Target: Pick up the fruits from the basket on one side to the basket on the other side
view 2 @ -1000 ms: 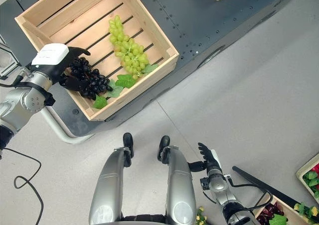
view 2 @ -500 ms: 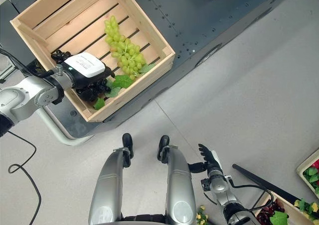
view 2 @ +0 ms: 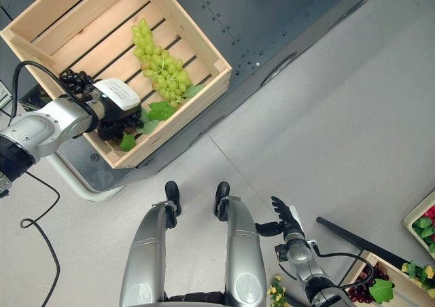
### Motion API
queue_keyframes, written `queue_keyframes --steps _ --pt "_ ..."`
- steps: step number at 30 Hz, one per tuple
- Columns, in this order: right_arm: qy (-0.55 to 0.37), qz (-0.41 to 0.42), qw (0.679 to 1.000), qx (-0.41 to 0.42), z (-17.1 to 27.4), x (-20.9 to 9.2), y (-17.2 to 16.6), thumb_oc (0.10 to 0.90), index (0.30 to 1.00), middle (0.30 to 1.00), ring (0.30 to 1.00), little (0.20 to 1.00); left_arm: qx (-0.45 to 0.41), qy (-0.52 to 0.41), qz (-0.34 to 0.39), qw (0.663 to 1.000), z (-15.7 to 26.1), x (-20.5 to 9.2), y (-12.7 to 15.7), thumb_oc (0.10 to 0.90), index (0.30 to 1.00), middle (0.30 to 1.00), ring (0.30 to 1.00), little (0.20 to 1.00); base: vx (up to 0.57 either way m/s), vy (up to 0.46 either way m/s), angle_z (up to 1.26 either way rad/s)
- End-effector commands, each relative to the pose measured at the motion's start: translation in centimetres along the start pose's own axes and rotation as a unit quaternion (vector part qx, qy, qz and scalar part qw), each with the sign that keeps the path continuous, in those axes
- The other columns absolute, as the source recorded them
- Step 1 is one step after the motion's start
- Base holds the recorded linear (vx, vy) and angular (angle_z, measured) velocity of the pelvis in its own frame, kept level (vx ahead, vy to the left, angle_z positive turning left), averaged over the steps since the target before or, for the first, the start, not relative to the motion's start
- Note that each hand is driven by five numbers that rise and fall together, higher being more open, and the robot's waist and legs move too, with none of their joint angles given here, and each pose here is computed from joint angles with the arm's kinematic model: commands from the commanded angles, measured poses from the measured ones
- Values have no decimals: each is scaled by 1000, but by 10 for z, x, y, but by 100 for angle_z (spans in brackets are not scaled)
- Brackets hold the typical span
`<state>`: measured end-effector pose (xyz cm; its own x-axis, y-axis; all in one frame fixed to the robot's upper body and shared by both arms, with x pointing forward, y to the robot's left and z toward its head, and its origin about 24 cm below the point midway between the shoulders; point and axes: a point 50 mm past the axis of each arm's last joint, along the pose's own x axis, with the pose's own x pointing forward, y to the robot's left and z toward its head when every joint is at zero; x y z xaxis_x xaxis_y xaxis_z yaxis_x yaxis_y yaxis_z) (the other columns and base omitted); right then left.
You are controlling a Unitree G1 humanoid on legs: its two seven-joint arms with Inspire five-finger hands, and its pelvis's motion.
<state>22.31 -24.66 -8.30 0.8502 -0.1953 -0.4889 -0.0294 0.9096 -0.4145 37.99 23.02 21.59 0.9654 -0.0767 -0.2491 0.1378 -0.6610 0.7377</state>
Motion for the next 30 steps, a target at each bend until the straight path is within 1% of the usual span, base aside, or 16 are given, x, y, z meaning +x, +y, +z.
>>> queue_keyframes --steps 1,7,12,13,15,18,21,25,26,30 --pt "-2 -16 1000 7 -9 -6 -22 800 900 900 900 900 23 204 23 978 -82 -26 10 800 900 900 900 900 0 0 0" --pt "-4 -9 1000 8 -5 -5 -15 800 900 900 900 900 62 252 32 965 -92 -28 1 800 900 900 900 900 0 0 0" --pt "-7 -5 1000 9 -3 -4 -11 800 900 900 900 900 78 263 94 957 -91 -28 5 800 900 900 900 900 0 0 0" --pt "-6 -4 1000 10 -3 -4 -9 800 900 900 900 900 80 261 122 954 -90 -28 8 800 900 900 900 900 0 0 0" --pt "-6 -4 1000 11 -3 -4 -8 800 900 900 900 900 69 263 134 953 -91 -29 8 800 900 900 900 900 0 0 0" --pt "-2 -6 1000 11 -4 -5 -7 800 900 900 900 900 65 257 100 959 -91 -27 -4 800 900 900 900 900 0 0 0" --pt "-1 -5 1000 11 -3 -5 -6 800 900 900 900 900 60 246 81 964 -85 -24 -11 800 900 900 900 900 0 0 0" --pt "-3 -7 1000 8 -2 -4 -8 800 900 900 900 900 60 255 28 965 -81 -20 -23 800 900 900 900 900 0 0 0" --pt "-4 -9 1000 8 -2 -4 -9 800 900 900 900 900 52 262 -8 964 -81 -19 -30 800 900 900 900 900 0 0 0" --pt "-7 -10 1000 9 0 -3 -9 800 900 900 900 900 24 265 -43 963 -78 -17 -39 800 900 900 900 900 -4 -2 -2"
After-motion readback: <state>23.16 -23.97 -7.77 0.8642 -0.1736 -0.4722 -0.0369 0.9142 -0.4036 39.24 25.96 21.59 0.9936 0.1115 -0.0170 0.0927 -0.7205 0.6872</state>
